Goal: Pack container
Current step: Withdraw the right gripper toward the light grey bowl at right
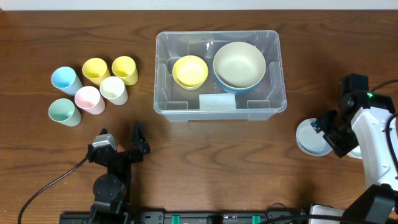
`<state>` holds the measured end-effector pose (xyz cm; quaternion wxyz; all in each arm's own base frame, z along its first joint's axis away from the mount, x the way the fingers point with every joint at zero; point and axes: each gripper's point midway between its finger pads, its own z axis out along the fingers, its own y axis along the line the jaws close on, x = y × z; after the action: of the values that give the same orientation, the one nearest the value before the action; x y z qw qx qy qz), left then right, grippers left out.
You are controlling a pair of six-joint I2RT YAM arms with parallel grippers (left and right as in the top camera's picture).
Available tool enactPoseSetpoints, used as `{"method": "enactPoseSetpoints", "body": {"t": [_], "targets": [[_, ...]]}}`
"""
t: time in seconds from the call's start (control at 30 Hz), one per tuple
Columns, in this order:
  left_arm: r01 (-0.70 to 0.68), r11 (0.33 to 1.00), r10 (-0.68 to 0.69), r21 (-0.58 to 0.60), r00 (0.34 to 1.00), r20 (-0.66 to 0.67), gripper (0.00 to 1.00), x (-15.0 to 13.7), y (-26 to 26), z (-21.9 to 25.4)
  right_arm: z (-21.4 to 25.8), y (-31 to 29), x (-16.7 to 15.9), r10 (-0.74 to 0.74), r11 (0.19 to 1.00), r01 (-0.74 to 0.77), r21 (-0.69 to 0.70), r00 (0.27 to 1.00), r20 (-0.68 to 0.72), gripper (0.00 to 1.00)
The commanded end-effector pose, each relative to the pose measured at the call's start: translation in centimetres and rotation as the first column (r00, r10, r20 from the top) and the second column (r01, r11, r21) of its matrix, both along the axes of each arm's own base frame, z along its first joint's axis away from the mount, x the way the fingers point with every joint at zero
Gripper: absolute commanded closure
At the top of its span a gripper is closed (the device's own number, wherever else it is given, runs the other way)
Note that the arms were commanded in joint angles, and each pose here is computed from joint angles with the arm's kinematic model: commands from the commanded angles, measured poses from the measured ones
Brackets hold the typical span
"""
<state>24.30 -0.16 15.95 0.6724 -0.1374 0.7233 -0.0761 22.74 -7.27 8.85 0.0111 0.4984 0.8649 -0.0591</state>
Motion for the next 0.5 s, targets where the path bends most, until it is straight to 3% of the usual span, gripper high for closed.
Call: {"method": "enactPoseSetpoints", "body": {"t": [0.0, 0.23, 0.47], "targets": [[-0.014, 1.0, 0.015, 0.027, 0.999, -0.048, 0.02, 0.0, 0.3, -1.7, -0.9, -0.5, -0.8, -0.047, 0.999, 0.047, 0.004, 0.999, -0.008, 0.27], [-0.014, 1.0, 0.015, 0.027, 0.999, -0.048, 0.02, 0.0, 0.3, -1.7, -3.9, -0.4, -1.5, -0.056, 0.998, 0.056, 0.007, 0.998, -0.003, 0.3], [-0.014, 1.0, 0.015, 0.027, 0.999, -0.048, 0.02, 0.0, 0.3, -1.7, -6.1, -0.4, -1.7, -0.056, 0.998, 0.056, 0.002, 0.998, 0.024, 0.4]]}}
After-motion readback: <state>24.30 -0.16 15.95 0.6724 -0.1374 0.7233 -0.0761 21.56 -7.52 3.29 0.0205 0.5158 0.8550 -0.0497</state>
